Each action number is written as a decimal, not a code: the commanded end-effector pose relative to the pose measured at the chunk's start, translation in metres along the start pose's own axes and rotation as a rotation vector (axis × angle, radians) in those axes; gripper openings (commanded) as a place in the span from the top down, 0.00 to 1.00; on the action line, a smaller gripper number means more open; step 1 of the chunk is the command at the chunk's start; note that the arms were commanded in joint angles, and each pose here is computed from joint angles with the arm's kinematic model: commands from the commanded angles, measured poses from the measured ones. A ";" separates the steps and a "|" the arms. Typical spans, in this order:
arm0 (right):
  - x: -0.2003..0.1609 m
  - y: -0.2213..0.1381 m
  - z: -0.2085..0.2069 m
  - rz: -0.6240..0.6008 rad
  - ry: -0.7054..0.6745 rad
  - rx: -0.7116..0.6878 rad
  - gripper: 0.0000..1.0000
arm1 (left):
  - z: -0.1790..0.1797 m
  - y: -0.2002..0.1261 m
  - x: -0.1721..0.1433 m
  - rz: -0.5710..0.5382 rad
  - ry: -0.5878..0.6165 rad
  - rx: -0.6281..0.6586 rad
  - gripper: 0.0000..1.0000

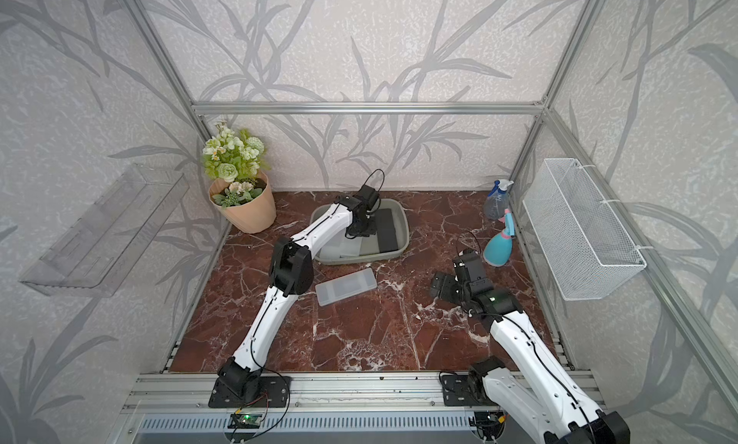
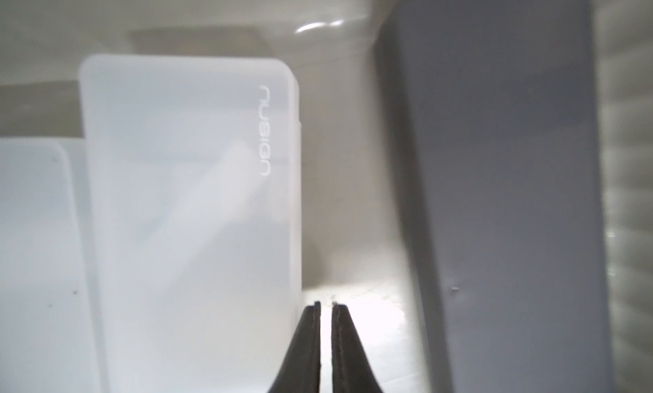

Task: Put the pencil case into the storage box
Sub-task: Place the pencil case at the storage box, then pick up the pencil case from the center of the board, then place the pencil case at the storage box.

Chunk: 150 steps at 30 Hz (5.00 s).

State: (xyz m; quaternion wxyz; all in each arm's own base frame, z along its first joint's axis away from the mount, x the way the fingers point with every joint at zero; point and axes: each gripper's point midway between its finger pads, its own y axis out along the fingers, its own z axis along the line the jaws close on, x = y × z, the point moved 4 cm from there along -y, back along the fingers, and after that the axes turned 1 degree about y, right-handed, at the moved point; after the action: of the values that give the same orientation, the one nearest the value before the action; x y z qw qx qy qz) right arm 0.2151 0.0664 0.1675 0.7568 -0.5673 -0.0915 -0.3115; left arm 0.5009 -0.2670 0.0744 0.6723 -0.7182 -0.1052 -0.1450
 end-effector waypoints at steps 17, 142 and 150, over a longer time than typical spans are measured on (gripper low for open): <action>-0.003 0.001 -0.006 0.003 0.013 -0.033 0.01 | 0.014 -0.057 0.034 -0.161 -0.006 0.019 0.55; 0.008 0.030 0.009 0.046 -0.073 0.028 0.01 | -0.010 -0.034 0.044 -0.178 -0.239 -0.073 0.44; 0.008 0.040 0.010 0.057 -0.055 0.028 0.01 | 0.017 -0.038 0.036 -0.145 -0.225 0.023 0.44</action>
State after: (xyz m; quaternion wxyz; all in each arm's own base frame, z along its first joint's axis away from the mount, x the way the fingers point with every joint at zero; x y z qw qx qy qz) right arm 0.2414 0.0810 0.1418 0.7735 -0.5680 -0.1025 -0.2617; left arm 0.5272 -0.2652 0.1177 0.6293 -0.7317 -0.2338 -0.1182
